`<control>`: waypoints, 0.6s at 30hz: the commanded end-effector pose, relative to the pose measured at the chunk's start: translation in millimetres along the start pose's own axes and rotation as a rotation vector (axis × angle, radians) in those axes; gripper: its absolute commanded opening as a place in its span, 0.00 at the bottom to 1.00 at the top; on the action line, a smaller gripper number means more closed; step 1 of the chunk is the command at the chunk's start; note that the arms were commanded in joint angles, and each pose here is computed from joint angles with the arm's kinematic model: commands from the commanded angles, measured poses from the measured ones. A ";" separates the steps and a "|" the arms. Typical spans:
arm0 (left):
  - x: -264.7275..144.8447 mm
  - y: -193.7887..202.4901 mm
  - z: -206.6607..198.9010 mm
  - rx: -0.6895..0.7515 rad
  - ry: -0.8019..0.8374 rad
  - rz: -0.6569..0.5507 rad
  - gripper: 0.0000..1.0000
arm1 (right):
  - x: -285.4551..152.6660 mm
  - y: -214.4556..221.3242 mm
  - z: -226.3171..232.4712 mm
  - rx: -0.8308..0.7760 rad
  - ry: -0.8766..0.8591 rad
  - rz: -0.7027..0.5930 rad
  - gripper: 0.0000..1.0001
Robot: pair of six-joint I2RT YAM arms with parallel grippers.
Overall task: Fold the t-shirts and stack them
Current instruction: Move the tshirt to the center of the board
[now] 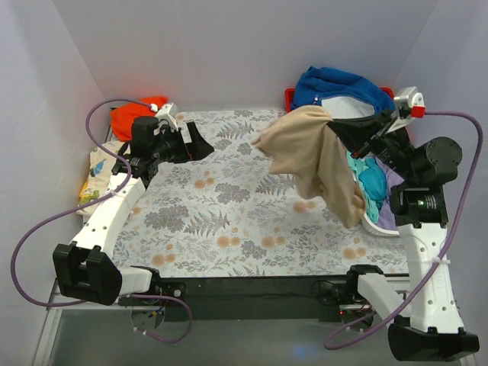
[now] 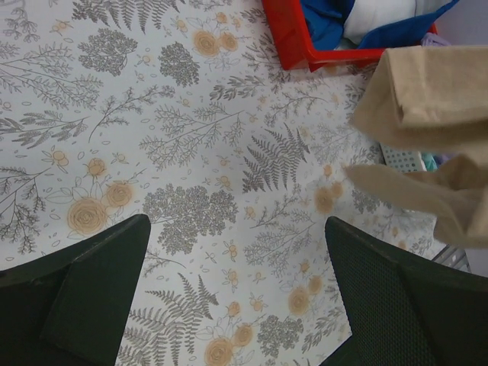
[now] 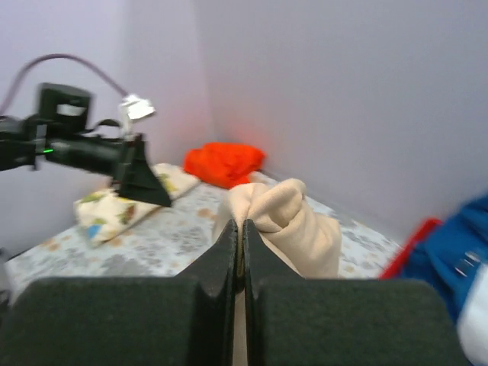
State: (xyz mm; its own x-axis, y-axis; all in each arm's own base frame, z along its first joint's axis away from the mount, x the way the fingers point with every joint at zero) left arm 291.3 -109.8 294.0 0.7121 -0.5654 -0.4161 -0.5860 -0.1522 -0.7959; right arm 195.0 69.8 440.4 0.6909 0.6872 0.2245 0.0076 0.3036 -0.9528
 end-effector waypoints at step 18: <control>-37.3 -14.9 -4.5 0.022 -0.169 -0.177 0.98 | 98.3 137.6 40.1 0.327 -0.557 0.455 0.01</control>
State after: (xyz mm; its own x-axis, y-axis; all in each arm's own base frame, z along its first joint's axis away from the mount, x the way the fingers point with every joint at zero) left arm 278.8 -90.8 321.2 0.8637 -0.3677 -0.3447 -0.4484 -0.2482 -0.8587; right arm 223.3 205.6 339.9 0.0281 0.9995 -0.0154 -0.5258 0.0017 -0.8506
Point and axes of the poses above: each gripper's point midway between its finger pads, its own x axis out along the fingers, its own z axis along the line the jaws close on, y = z × x, the point moved 9 cm from there along -x, back along the fingers, and after that the axes turned 6 degrees about x, right-handed, at the moved point
